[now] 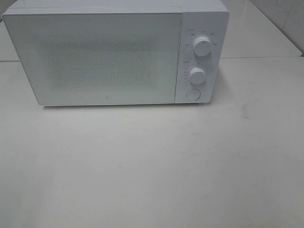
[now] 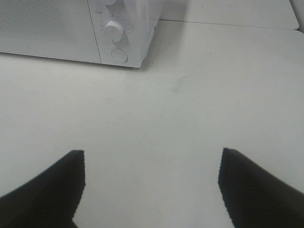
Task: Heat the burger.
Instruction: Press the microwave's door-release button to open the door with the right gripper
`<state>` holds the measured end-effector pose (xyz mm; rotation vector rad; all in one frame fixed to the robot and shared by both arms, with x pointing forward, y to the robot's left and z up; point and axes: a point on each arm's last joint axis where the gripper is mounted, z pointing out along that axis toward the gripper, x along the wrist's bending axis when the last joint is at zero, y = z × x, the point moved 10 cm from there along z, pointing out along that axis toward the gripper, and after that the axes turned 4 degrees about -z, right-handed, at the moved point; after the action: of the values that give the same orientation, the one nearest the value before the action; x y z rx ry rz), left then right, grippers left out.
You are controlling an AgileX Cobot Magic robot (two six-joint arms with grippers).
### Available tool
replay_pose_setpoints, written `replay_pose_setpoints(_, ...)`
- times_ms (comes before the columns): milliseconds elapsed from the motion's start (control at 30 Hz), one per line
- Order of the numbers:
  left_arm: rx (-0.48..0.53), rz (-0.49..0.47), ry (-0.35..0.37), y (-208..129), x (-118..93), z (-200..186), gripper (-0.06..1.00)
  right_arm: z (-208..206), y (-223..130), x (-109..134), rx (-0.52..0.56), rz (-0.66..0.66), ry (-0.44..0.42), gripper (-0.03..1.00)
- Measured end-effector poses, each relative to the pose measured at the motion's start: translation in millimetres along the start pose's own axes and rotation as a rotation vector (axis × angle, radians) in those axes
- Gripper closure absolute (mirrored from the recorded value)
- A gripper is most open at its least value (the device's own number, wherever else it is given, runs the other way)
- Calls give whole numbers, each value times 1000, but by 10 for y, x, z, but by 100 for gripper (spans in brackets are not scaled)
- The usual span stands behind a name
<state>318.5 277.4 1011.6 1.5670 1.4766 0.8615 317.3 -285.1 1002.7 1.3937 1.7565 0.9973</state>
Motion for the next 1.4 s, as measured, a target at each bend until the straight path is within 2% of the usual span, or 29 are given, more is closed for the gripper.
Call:
replay_pose_setpoints(300,0,0,0,0,0,0,-3,-13,80,8,-31,3,5,21)
replay_pose_setpoints(467,0,0,0,0,0,0,-3,42,366,-5,-125,4,0,21)
replay_pose_setpoints(567,0,0,0,0,0,0,-3,162,651,-18,-221,10,-3,21)
replay_pose_setpoints(900,0,0,0,0,0,0,-3,550,768,-22,-223,10,-3,21)
replay_pose_setpoints(1400,0,0,0,0,0,0,-3,1221,1121,-34,-296,10,-7,21)
